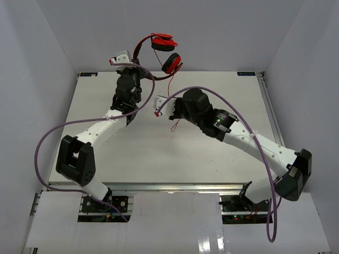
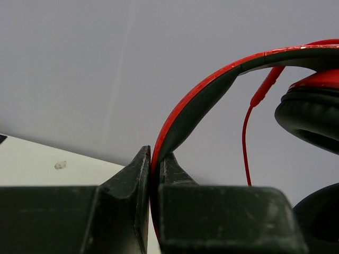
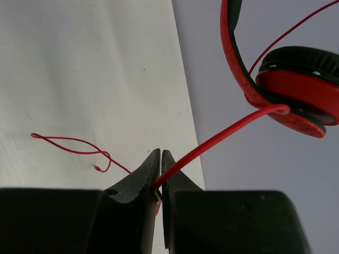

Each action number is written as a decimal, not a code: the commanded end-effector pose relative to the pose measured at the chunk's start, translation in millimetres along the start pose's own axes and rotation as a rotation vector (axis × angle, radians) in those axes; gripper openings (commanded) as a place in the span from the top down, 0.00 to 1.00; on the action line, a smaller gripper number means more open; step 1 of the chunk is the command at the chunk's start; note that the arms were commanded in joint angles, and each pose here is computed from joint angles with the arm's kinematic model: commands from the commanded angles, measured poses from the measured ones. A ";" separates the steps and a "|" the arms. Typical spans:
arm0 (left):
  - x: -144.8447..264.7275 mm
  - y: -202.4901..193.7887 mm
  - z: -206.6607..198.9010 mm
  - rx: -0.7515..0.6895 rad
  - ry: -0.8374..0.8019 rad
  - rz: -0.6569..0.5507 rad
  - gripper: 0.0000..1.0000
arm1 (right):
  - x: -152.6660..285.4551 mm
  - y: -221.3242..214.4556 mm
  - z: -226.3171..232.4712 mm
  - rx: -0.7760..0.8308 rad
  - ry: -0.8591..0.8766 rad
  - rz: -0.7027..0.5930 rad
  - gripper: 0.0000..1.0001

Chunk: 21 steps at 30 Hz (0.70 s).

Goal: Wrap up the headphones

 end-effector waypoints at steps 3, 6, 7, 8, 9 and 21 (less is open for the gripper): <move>-11.2 30.5 -15.8 0.225 -0.036 -0.148 1.00 | 12.1 1.8 -3.0 0.250 -0.066 0.144 0.90; -18.3 28.6 -20.2 0.245 -0.035 -0.150 1.00 | 12.7 -6.0 2.3 0.298 -0.062 0.182 0.90; -21.9 27.1 -22.1 0.239 -0.035 -0.146 1.00 | 14.1 -7.8 -0.4 0.325 -0.088 0.202 0.90; -26.9 27.9 -25.1 0.232 -0.036 -0.145 1.00 | 15.5 -10.9 -2.5 0.360 -0.118 0.231 0.91; -29.6 26.0 -27.0 0.222 -0.041 -0.138 1.00 | 17.6 -12.9 -4.6 0.380 -0.142 0.253 0.91; -25.3 -47.0 -22.3 0.151 -0.074 0.017 1.00 | 26.7 4.1 -62.9 0.449 -0.391 0.282 0.92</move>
Point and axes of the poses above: each gripper's point midway between its finger pads, its own x axis back along the fingers, its own z axis along the line the jaws close on, y = z × x, the point moved 8 cm from there along x, back along the fingers
